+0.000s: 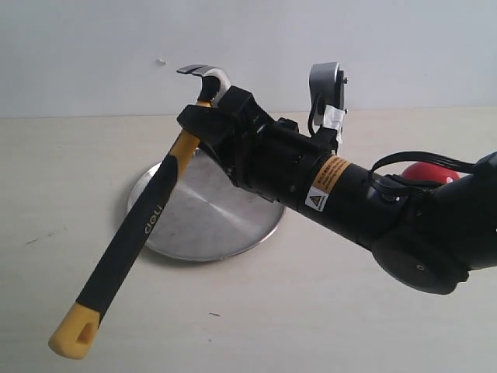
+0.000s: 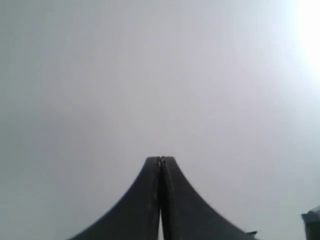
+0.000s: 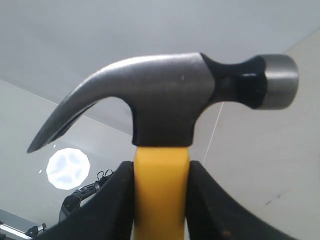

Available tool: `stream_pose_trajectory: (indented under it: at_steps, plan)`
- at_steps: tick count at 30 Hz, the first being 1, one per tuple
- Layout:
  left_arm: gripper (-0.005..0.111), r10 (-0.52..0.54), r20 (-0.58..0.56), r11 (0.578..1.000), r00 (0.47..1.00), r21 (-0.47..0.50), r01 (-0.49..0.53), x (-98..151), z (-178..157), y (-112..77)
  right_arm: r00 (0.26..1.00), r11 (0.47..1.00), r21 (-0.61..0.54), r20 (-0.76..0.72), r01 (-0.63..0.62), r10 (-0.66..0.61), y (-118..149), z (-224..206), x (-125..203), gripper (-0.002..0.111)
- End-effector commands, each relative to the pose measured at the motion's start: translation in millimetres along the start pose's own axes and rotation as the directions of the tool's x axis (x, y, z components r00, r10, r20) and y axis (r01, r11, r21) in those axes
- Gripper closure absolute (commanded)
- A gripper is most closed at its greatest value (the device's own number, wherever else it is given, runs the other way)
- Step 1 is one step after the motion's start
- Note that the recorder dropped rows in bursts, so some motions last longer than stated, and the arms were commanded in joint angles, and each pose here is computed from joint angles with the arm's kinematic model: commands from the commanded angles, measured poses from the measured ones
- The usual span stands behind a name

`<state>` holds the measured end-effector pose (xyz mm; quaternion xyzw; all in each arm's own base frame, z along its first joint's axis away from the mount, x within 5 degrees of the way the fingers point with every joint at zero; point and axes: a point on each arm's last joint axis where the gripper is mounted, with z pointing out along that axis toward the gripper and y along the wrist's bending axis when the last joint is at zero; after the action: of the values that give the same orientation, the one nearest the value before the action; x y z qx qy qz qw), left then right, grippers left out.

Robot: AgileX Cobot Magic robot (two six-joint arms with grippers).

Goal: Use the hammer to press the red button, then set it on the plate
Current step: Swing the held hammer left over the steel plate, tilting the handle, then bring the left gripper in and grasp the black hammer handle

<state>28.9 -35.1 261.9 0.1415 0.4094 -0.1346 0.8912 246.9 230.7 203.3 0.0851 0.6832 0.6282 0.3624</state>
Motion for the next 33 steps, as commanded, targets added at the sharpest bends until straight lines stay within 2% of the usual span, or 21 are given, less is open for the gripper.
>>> stream_pose_trajectory:
  at_steps: [1, 3, 4, 5, 8, 9, 10, 12, 15, 16, 18, 22, 23, 25, 26, 27, 29, 30, 31, 32, 33]
  plan:
    - [0.107, -0.034, 0.089, 0.998, 0.995, 0.063, 0.029, -8.7, -0.6, -5.6, 0.999, 0.995, -0.103, 0.034, 0.018, -0.014, 13.2, 0.4, -4.5, 0.108]
    - [0.107, -0.065, 0.103, 0.995, 0.993, 0.081, 0.057, -10.2, -0.8, -6.9, 0.999, 0.995, -0.103, 0.034, 0.018, -0.014, 13.2, 0.4, -4.5, 0.108]
    - [0.107, -0.185, 0.086, 0.977, 0.979, 0.123, 0.174, -10.1, -1.1, -9.8, 0.999, 0.995, -0.101, 0.033, 0.018, -0.014, 13.0, 0.4, -4.4, 0.108]
    - [0.107, -0.213, 0.086, 0.972, 0.973, 0.125, 0.201, -10.4, -1.1, -9.7, 0.999, 0.995, -0.101, 0.033, 0.018, -0.014, 13.0, 0.4, -4.4, 0.108]
    - [0.107, -0.217, 0.089, 0.974, 0.972, 0.076, 0.211, -9.8, -0.7, -5.2, 0.999, 0.995, -0.101, 0.033, 0.018, -0.014, 13.0, 0.4, -4.4, 0.108]
    - [0.107, -0.282, 0.051, 0.958, 0.958, -0.038, 0.284, -7.6, 1.8, 4.7, 0.999, 0.995, -0.102, 0.03, 0.019, -0.016, 13.1, 0.4, -4.1, 0.108]
    - [0.107, -0.343, -0.053, 0.913, 0.938, -0.252, 0.32, -12.5, 15.1, 23.6, 0.999, 0.994, -0.103, 0.024, 0.028, -0.025, 13.3, 0.4, -3.5, 0.108]
    - [0.107, -0.307, -0.207, 0.906, 0.929, -0.362, 0.219, -25.5, 43.9, 40.5, 0.999, 0.996, -0.084, 0.016, 0.031, -0.029, 11.5, 0.6, -2.8, 0.108]
    - [0.107, -0.273, -0.387, 0.919, 0.881, -0.375, 0.12, -31.7, 98.5, 63.3, 0.999, 0.997, -0.071, 0.011, 0.033, -0.033, 10.3, 0.7, -2.4, 0.108]
    - [0.107, -0.203, -0.494, 0.945, 0.845, -0.326, 0.036, -24.2, 119.4, 71.8, 0.999, 0.997, -0.071, 0.009, 0.033, -0.032, 10.3, 0.7, -2.2, 0.108]
    - [0.107, -0.116, -0.597, 0.964, 0.794, -0.262, -0.056, -14.1, 139.2, 81.6, 0.999, 0.997, -0.071, 0.009, 0.033, -0.032, 10.3, 0.7, -2.2, 0.108]
    - [0.107, 0.072, -0.703, 0.968, 0.707, -0.121, -0.22, 7.6, 173.4, 102.0, 0.999, 0.997, -0.071, 0.009, 0.033, -0.032, 10.3, 0.7, -2.2, 0.108]
    - [0.107, 0.18, -0.725, 0.952, 0.665, -0.042, -0.303, 13.2, 178.3, 106.2, 0.999, 0.997, -0.07, 0.008, 0.033, -0.032, 10.1, 0.7, -2.1, 0.108]
    - [0.107, 0.419, -0.726, 0.87, 0.546, 0.148, -0.471, 19.6, 182.6, 111.0, 0.999, 0.997, -0.07, 0.008, 0.033, -0.032, 10.1, 0.7, -2.1, 0.108]
    - [0.107, 0.604, -0.692, 0.741, 0.395, 0.305, -0.599, 23.6, 182.5, 115.3, 0.999, 0.997, -0.07, 0.008, 0.033, -0.032, 10.1, 0.7, -2.1, 0.108]
    - [0.107, 0.695, -0.662, 0.641, 0.281, 0.393, -0.66, 26.6, 181.6, 119.0, 0.999, 0.997, -0.07, 0.008, 0.033, -0.032, 10.1, 0.7, -2.1, 0.108]
    - [0.107, 0.775, -0.632, 0.443, 0.031, 0.507, -0.74, 29.0, 177.4, 131.5, 0.999, 0.997, -0.066, 0.021, 0.03, -0.028, 9.9, 0.7, -3.3, 0.108]
    - [0.107, 0.756, -0.653, 0.399, -0.048, 0.518, -0.757, 29.6, 174.2, 138.0, 0.999, 0.997, -0.065, 0.025, 0.04, -0.039, 9.8, 0.7, -3.6, 0.108]
    - [0.107, 0.72, -0.686, 0.38, -0.102, 0.514, -0.769, 31.0, 171.3, 144.4, 0.999, 0.997, -0.065, 0.026, 0.047, -0.045, 9.8, 0.7, -3.6, 0.108]
    - [0.107, 0.674, -0.725, 0.376, -0.139, 0.499, -0.781, 32.4, 168.7, 150.6, 0.999, 0.997, -0.065, 0.026, 0.047, -0.045, 9.8, 0.7, -3.6, 0.108]
    - [0.107, 0.621, -0.771, 0.408, -0.138, 0.469, -0.784, 35.9, 166.3, 153.8, 0.998, 0.997, -0.065, 0.026, 0.051, -0.05, 9.8, 0.7, -3.6, 0.108]
